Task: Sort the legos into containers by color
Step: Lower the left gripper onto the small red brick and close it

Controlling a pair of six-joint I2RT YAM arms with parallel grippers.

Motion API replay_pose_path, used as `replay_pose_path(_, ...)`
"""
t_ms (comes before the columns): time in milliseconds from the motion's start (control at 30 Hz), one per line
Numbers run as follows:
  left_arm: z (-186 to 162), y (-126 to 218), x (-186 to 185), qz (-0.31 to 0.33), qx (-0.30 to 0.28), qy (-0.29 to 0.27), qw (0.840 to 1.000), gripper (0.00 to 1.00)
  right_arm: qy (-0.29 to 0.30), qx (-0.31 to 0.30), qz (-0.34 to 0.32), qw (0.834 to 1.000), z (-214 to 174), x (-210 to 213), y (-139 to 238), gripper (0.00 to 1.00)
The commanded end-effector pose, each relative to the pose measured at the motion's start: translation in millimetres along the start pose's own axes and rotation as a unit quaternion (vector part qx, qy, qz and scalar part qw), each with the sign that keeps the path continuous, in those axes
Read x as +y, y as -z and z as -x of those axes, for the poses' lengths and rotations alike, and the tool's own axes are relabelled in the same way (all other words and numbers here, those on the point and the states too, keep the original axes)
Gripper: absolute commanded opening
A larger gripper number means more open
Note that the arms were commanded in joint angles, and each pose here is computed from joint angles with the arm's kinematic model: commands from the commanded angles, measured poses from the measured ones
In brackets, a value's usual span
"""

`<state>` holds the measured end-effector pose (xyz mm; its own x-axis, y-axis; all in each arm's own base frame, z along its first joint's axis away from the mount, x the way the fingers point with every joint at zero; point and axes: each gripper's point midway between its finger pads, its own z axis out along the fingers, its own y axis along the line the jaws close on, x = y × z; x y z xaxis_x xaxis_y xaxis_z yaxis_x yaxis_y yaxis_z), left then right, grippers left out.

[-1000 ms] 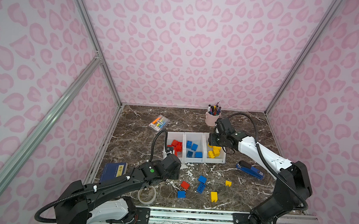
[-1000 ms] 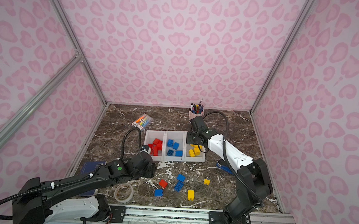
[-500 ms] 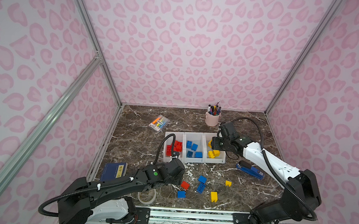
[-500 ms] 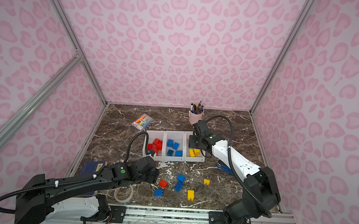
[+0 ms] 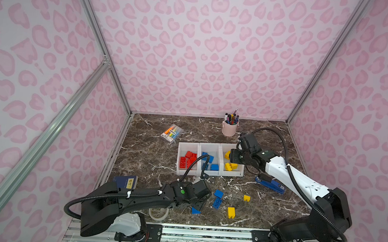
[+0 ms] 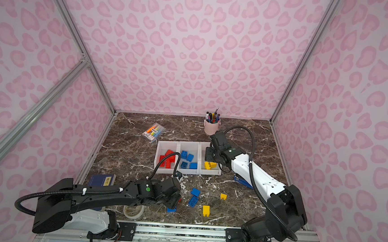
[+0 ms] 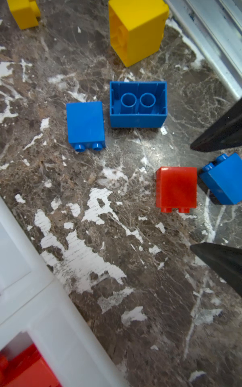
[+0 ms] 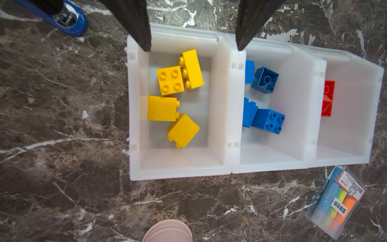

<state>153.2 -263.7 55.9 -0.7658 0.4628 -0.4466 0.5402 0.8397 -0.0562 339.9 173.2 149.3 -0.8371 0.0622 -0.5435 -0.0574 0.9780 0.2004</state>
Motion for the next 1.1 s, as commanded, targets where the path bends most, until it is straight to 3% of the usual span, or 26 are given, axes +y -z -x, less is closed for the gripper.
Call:
replay_pose_path(0,6.2,-1.9,-9.0,-0.006,-0.005,-0.014,1.000,0.71,-0.002,0.001,-0.006,1.000,-2.7,-3.7,-0.4,0.65)
replay_pose_path(700,-3.6,-32.4,-7.2,0.034,0.025,-0.026,0.999,0.68,-0.017,0.008,-0.012,1.000,-17.3,-17.8,-2.5,0.65)
replay_pose_path(1067,-4.8,-38.3,-7.0,0.041,0.030,-0.025,0.998,0.53,-0.020,0.010,-0.013,1.000,-19.0,-20.2,-3.3,0.65)
